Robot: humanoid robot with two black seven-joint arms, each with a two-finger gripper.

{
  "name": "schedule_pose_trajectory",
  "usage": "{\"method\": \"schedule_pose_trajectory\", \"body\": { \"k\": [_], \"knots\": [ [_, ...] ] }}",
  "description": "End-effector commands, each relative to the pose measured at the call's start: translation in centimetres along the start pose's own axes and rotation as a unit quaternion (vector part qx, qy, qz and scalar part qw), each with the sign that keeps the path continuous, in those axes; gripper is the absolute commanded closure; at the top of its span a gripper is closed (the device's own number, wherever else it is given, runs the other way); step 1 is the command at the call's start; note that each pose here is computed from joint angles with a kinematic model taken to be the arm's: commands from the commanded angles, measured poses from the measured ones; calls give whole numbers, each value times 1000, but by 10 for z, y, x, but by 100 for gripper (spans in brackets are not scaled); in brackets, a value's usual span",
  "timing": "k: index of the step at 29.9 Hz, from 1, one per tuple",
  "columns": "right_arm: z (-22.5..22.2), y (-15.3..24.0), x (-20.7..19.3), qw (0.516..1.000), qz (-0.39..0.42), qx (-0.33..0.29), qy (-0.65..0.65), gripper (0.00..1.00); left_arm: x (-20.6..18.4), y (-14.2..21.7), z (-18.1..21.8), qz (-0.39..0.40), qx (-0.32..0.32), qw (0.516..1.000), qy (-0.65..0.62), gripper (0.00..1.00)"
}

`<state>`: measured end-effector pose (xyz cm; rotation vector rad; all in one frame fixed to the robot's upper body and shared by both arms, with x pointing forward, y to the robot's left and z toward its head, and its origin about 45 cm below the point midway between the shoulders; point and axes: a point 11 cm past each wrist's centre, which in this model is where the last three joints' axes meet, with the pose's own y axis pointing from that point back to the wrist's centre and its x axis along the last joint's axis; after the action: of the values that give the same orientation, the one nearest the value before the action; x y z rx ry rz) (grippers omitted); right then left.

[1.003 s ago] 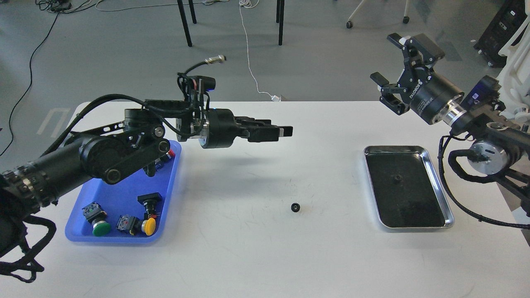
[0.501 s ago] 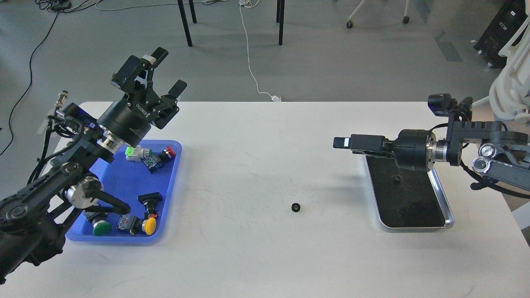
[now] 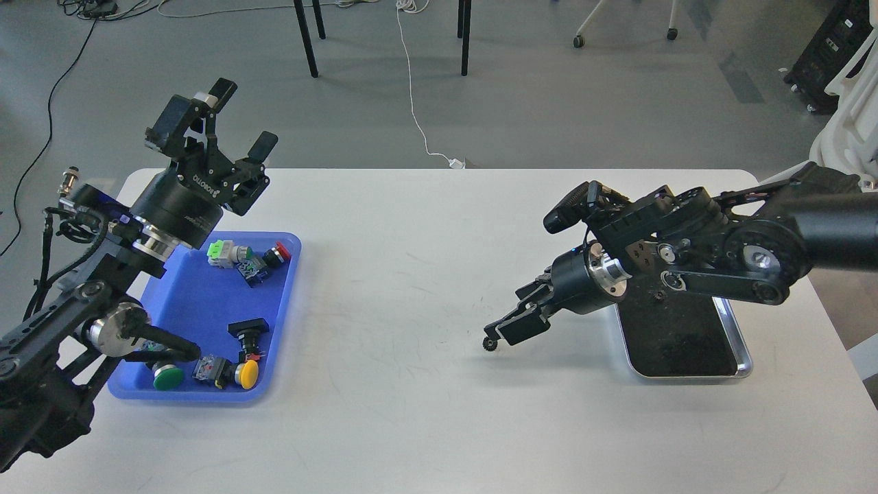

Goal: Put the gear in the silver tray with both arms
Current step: 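Reach the right gripper to the black gear and grasp it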

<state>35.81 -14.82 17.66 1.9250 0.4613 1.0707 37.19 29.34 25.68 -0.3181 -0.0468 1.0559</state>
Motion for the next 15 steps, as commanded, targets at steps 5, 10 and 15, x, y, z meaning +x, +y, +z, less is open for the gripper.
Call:
{"method": "schedule_pose_trajectory", "body": {
  "k": [5, 10, 15],
  "knots": [
    [-4, -29, -5, 997, 11, -3, 76, 8, 0, 1, -1, 0, 1, 1000, 1, 2],
    [-4, -34, -20, 998, 7, 2, 68, 15, -1, 1, -1, -1, 2, 1000, 1, 2],
    [-2, -37, -31, 997, 21, 3, 78, 27, -1, 1, -2, -2, 2, 1000, 2, 2]
  ]
}}
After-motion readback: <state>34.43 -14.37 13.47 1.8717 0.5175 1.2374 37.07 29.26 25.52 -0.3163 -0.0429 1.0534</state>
